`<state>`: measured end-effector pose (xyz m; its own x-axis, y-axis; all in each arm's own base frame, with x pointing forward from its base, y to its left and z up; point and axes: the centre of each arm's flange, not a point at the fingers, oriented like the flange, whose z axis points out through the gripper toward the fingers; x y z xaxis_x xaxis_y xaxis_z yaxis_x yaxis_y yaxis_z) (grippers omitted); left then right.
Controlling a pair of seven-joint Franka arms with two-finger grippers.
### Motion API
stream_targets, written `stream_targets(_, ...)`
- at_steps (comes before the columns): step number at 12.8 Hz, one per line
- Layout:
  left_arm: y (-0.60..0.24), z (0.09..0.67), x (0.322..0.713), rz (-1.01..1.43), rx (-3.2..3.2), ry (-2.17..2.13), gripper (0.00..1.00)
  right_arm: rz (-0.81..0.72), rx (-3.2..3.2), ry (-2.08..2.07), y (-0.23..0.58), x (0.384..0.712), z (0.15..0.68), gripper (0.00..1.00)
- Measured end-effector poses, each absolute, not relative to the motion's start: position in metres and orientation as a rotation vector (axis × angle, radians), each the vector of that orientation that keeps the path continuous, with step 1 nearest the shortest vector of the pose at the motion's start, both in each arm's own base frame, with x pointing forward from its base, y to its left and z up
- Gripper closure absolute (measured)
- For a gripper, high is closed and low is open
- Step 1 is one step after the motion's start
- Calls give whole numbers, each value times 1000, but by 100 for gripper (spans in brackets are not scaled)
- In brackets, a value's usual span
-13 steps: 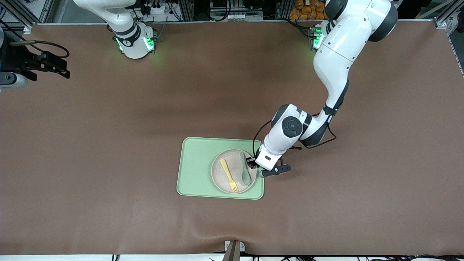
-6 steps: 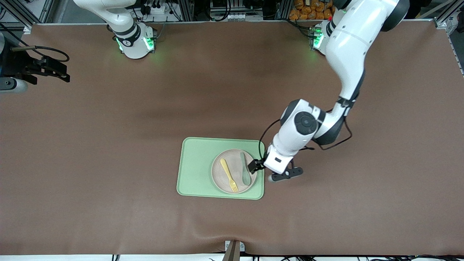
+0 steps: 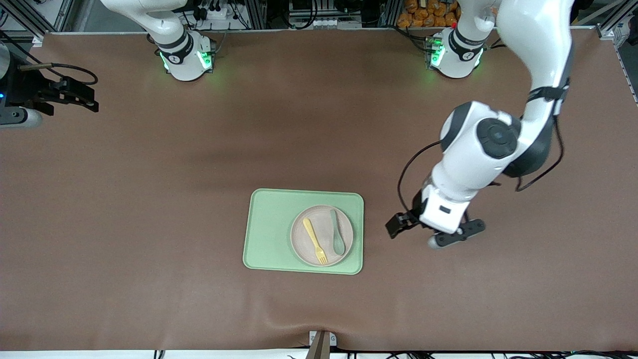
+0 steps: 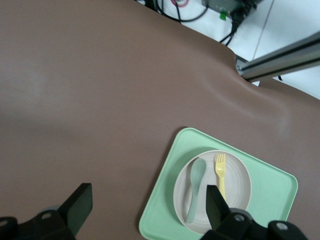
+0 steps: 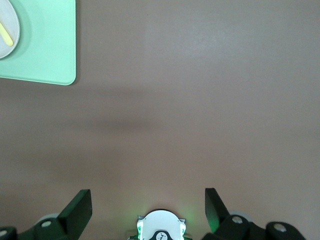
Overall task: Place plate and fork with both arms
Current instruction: 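Release the plate and raise the left gripper while the right gripper reaches out, then lower the right gripper over the yellow fork on the plate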
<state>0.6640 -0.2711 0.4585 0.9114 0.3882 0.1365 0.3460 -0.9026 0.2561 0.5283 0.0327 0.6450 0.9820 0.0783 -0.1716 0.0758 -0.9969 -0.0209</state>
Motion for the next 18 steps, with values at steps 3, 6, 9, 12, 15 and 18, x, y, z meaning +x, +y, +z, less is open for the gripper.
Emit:
stream_targets(3, -217, 526, 651, 273, 2895, 572, 0, 303, -3113, -184, 58, 545, 618, 0)
stream_targets(6, -159, 592, 625, 275, 2962, 524, 0, 368, -3106, -225, 79, 580, 557, 0)
stream_targets(9, -153, 621, 599, 241, 2995, 516, 0, 402, -3069, -293, 118, 604, 502, 0)
stream_targets(12, -143, 623, 594, 203, 3011, 541, 0, 438, -3050, -390, 166, 608, 466, 0)
stream_targets(15, -137, 627, 586, 156, 3032, 546, 0, 316, -3035, -471, 211, 614, 453, 0)
stream_targets(18, -137, 629, 576, 102, 3060, 515, 0, 62, -3011, -577, 270, 624, 447, 0)
